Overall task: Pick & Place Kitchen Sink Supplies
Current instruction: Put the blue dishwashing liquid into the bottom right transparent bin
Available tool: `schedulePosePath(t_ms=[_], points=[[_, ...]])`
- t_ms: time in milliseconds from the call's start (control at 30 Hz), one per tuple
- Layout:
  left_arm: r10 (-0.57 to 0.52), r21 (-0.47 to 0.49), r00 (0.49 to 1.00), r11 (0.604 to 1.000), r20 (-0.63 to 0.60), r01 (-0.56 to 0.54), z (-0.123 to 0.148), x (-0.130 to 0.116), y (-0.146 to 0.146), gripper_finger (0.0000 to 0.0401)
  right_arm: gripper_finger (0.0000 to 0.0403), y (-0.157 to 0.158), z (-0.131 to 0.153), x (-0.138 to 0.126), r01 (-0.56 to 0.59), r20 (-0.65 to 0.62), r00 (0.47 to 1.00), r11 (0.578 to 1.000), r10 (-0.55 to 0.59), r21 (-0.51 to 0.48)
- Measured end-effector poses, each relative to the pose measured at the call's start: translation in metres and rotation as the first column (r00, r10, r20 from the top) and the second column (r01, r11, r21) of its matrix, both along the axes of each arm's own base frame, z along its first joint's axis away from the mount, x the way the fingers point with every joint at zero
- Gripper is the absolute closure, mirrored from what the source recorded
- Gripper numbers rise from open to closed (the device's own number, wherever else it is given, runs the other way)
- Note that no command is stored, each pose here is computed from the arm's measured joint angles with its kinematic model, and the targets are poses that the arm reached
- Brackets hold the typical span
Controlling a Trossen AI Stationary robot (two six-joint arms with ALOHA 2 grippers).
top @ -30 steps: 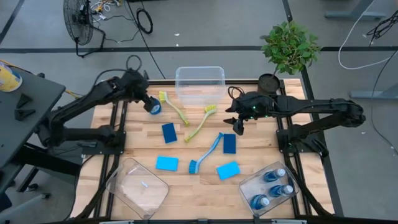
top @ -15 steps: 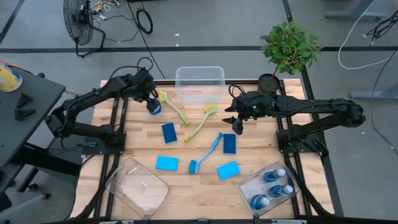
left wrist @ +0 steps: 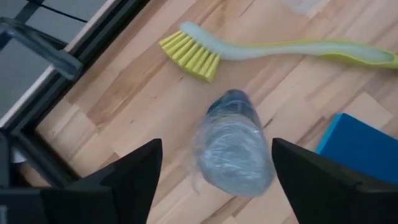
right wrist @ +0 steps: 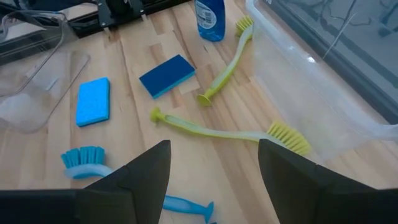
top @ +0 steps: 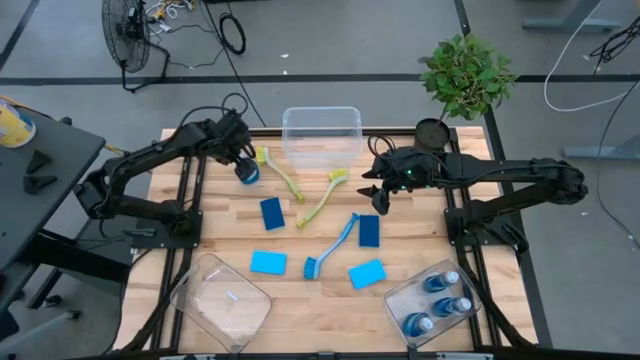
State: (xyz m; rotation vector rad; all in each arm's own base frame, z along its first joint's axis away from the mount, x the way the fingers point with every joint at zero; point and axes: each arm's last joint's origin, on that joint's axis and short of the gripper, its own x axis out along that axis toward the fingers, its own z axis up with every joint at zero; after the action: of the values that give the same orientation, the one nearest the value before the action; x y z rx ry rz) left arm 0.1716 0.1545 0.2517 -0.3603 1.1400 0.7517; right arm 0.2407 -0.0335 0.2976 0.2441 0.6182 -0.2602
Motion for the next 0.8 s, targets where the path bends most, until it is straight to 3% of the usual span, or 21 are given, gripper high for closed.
schedulePosePath(t_ms=[567,800], points=[[0.002,0.008,1.0,1.0,0.0,-0.002,0.0004,0.0002,0.0003,0.0255,0.016,0.0,0.0001,0.0001,0.014,0.005,1.0,1.0,-0.014,0.018],[0.001,0.008,1.0,1.0,0.001,-0.001,0.0005,0.0002,0.0002,0.0259,0.016,0.0001,0.0001,0.0001,0.014,0.005,1.0,1.0,-0.014,0.018]])
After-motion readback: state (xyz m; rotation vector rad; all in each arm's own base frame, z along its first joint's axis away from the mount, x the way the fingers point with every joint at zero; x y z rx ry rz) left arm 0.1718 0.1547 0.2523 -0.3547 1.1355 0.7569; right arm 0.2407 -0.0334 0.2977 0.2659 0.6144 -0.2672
